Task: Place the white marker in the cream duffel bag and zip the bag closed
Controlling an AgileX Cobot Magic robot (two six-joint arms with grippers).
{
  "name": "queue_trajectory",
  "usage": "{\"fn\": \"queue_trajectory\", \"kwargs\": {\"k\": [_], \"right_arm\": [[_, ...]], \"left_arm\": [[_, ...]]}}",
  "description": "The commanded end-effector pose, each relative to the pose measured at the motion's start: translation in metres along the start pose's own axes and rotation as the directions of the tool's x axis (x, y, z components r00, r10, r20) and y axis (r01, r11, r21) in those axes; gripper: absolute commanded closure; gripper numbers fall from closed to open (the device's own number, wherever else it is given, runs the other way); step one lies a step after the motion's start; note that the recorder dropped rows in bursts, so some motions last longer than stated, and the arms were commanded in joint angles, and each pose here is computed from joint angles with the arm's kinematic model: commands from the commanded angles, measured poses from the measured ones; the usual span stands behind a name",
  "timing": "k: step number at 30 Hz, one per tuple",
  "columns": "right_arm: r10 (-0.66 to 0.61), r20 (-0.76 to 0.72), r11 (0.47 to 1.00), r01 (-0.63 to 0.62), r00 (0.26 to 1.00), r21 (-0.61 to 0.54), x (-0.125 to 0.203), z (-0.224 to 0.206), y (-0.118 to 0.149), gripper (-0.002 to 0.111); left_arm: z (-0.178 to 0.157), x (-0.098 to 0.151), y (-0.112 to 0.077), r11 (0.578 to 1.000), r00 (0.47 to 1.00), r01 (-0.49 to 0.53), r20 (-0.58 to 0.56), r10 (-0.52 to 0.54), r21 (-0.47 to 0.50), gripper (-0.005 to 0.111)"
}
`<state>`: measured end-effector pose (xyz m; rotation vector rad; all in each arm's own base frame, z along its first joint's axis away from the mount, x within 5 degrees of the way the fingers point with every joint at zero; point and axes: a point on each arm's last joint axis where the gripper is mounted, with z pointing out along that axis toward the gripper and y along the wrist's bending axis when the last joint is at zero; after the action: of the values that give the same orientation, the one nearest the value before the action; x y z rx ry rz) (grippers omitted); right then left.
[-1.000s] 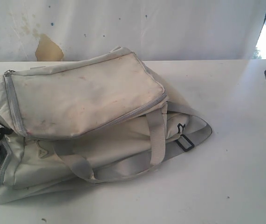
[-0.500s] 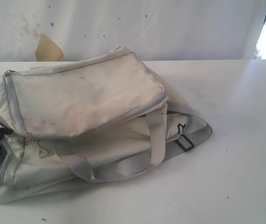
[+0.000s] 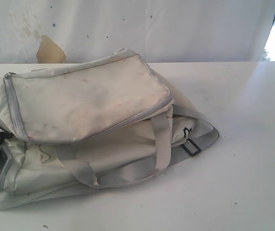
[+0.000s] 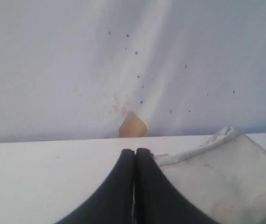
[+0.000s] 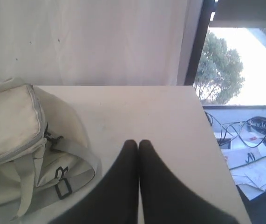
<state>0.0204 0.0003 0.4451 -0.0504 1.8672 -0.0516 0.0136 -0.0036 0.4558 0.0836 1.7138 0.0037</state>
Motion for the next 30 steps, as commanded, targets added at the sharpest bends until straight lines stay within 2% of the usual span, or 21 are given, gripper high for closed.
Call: {"fn": "queue_trajectory", "kwargs": {"k": [1, 4, 10, 15, 18, 22, 30], "right_arm": [[-0.016, 0.059, 1.000, 0.015, 0.998, 0.015, 0.018, -0.037, 0.001, 0.108], [-0.017, 0.092, 1.000, 0.015, 0.996, 0.018, 0.030, -0.058, 0.002, 0.108], [-0.018, 0.172, 1.000, 0.014, 0.985, 0.025, 0.060, -0.098, 0.004, 0.108], [-0.028, 0.280, 0.999, 0.019, 0.960, 0.036, 0.081, -0.125, 0.006, 0.108], [-0.031, 0.283, 0.999, 0.019, 0.959, 0.043, 0.082, -0.126, 0.006, 0.108], [-0.035, 0.290, 0.999, 0.022, 0.956, 0.047, 0.081, -0.129, 0.005, 0.108], [-0.062, 0.286, 0.996, 0.040, 0.956, 0.082, 0.081, -0.129, 0.002, 0.108]], "left_arm": [[-0.034, 0.009, -0.001, 1.000, 0.998, -0.008, 0.061, 0.008, -0.009, 0.107], [-0.055, 0.019, -0.002, 1.000, 0.996, -0.010, 0.086, 0.010, -0.010, 0.107], [-0.102, 0.037, -0.004, 0.999, 0.974, -0.017, 0.224, 0.024, -0.032, 0.107], [-0.124, 0.054, -0.005, 0.999, 0.969, -0.018, 0.247, 0.026, -0.034, 0.107], [-0.131, 0.060, -0.006, 0.999, 0.966, -0.015, 0.257, 0.023, -0.034, 0.107], [-0.136, 0.060, -0.003, 0.998, 0.967, -0.003, 0.256, 0.021, -0.069, 0.107], [-0.137, 0.059, -0.002, 0.997, 0.965, 0.005, 0.263, 0.016, -0.076, 0.107]]}}
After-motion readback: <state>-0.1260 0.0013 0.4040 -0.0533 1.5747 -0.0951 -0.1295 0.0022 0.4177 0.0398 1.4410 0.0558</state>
